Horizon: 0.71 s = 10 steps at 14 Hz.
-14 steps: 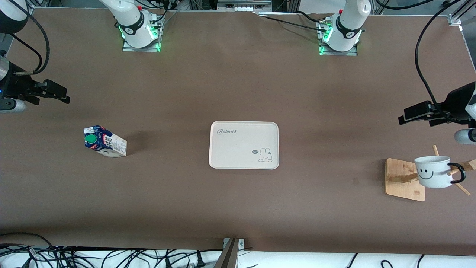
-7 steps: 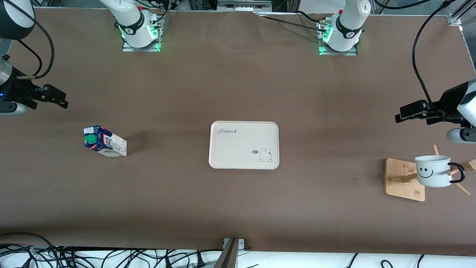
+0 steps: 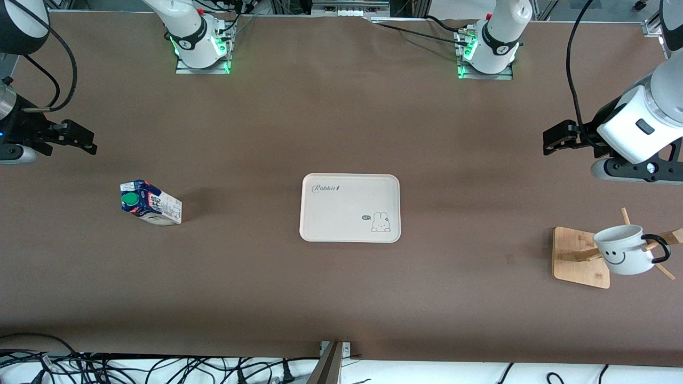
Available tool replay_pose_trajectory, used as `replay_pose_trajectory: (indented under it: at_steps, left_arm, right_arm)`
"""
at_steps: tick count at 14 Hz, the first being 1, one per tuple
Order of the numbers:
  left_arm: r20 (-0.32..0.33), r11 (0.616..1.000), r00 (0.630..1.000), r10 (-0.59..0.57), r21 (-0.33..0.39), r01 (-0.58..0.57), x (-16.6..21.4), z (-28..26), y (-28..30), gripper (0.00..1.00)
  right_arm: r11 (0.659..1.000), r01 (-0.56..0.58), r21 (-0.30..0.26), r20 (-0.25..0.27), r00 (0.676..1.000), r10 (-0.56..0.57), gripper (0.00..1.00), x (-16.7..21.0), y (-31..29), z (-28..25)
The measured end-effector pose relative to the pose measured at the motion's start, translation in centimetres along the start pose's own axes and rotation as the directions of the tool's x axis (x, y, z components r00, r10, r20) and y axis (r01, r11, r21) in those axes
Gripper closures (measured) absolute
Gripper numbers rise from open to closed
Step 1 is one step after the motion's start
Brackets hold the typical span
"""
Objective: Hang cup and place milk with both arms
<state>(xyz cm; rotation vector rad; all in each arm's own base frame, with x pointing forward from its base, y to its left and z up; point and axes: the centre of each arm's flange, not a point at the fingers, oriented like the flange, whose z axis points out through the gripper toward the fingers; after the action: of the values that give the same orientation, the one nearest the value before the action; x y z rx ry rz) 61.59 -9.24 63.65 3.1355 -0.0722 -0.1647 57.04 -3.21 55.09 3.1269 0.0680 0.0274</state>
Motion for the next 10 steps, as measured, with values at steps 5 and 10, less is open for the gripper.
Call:
replay_pose_trajectory:
  at_steps: [5, 10]
  left_arm:
    - [-0.086, 1.000, 0.996, 0.005, -0.016, -0.006, -2.6, -0.7, 0.0, 0.00]
    - [-0.066, 0.998, 0.996, -0.059, -0.028, 0.057, -4.5, 0.6, -4.4, 0.00]
  right_arm:
    - [1.000, 0.003, 0.000, 0.002, 1.000, -0.003, 0.00, 0.0, -0.2, 0.0]
    - [1.000, 0.002, 0.000, 0.004, 1.000, -0.002, 0.00, 0.0, -0.1, 0.1]
